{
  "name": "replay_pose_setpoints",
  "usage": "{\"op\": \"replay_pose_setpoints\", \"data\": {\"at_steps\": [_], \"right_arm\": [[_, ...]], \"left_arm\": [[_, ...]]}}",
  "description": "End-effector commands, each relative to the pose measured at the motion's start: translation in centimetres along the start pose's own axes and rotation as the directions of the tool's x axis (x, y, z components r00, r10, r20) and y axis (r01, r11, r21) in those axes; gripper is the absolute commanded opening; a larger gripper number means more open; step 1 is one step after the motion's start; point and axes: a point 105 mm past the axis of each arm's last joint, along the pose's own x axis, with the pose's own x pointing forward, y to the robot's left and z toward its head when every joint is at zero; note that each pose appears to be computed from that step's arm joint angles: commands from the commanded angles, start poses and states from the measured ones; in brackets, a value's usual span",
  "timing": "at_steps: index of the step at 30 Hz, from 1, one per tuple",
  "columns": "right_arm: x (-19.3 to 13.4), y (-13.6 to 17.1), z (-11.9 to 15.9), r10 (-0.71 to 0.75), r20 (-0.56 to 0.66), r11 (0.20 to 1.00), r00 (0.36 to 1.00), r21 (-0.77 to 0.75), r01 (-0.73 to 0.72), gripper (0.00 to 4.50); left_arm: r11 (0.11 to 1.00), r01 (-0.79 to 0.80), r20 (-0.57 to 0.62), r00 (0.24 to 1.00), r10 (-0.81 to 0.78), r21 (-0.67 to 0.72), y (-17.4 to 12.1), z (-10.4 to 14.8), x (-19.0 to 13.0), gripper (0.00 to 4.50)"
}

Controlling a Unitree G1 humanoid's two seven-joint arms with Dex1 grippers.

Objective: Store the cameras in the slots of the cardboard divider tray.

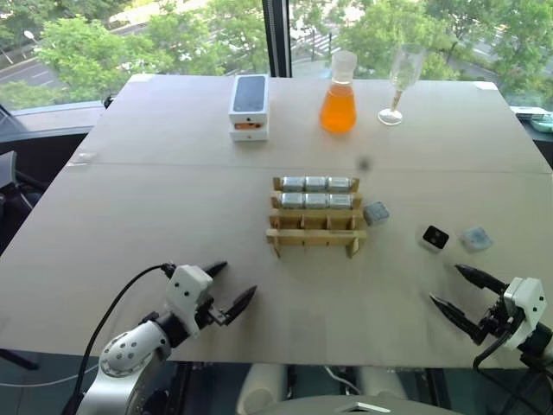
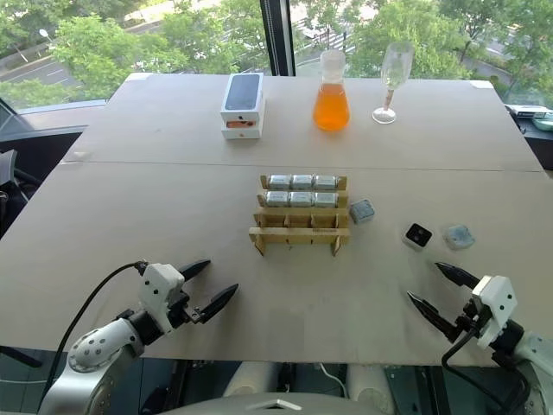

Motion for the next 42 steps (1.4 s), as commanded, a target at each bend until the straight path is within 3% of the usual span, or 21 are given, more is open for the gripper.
{"op": "replay_pose_setpoints", "data": {"at_steps": [1,16,21,27,36,42], "right_arm": [[-0.2,-0.1,0.4,-0.005,0.008,1.0,1.0,-0.024,0.005,4.5],[-0.4,-0.5,0.0,-0.052,-0.007,0.998,0.999,-0.029,0.052,4.5],[-1.9,-2.4,-1.0,-0.185,-0.046,0.983,0.982,-0.023,0.185,4.5],[-2.2,-3.0,-0.9,-0.229,-0.03,0.973,0.973,-0.021,0.229,4.5],[-1.0,-0.5,-0.6,-0.131,-0.022,0.991,0.991,-0.029,0.13,4.5],[-0.5,-0.4,-0.6,-0.118,-0.018,0.993,0.993,-0.031,0.118,4.5]], "left_arm": [[0.999,0.033,0.028,0.999,-0.033,0.008,-0.5,1.1,-0.3,4.45],[0.997,0.072,0.056,0.996,-0.072,0.0,-1.5,1.8,0.0,4.45],[0.978,0.202,0.075,0.976,-0.204,0.044,-2.0,2.9,0.4,4.45],[0.959,0.277,0.093,0.955,-0.281,0.055,-1.9,4.1,0.9,4.45],[0.982,0.187,0.011,0.982,-0.188,0.037,-1.2,1.1,0.2,4.45],[0.988,0.149,0.022,0.988,-0.15,0.049,-0.9,1.3,0.4,4.45]]}}
